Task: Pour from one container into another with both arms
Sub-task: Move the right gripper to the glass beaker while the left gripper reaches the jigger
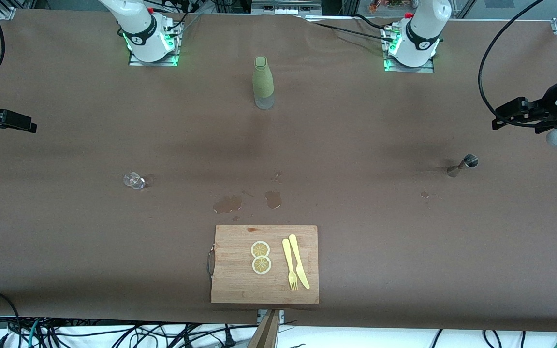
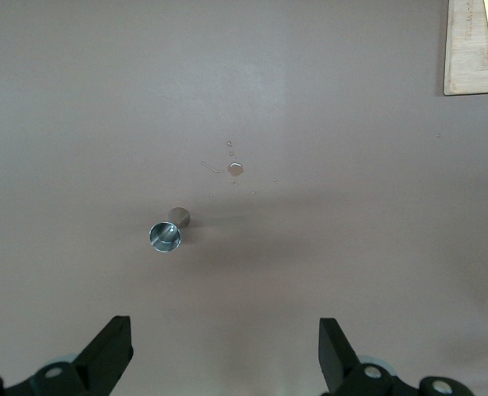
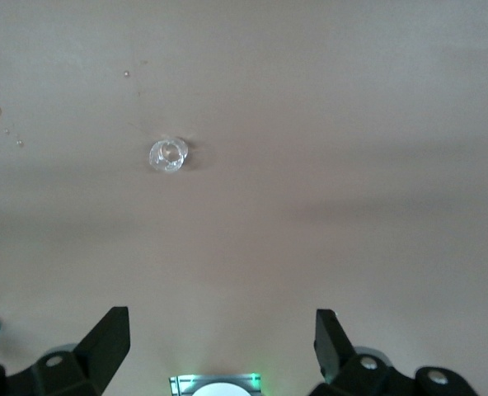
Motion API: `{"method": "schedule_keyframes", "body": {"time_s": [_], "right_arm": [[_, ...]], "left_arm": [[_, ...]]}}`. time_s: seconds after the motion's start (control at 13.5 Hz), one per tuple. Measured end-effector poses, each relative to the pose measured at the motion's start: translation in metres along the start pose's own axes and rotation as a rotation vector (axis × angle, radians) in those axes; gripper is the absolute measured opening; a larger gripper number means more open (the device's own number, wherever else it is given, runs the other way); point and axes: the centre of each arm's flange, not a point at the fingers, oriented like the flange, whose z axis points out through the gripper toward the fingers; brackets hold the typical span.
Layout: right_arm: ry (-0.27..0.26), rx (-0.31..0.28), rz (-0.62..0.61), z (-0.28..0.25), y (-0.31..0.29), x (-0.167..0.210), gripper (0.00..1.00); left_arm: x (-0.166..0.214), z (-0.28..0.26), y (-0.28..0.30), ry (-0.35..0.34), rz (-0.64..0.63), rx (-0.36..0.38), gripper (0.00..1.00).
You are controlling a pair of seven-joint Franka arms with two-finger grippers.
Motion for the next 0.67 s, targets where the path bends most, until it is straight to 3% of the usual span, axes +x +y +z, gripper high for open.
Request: {"method": "schedule_keyframes", "body": {"time_s": [0.67], "right_arm": [[-0.014,0.005,-0.486,0.040,0.010,0.012,1.00]], "left_arm": [[0.000,0.000,0.000,0.002,0.000,0.000,1.00]]}}
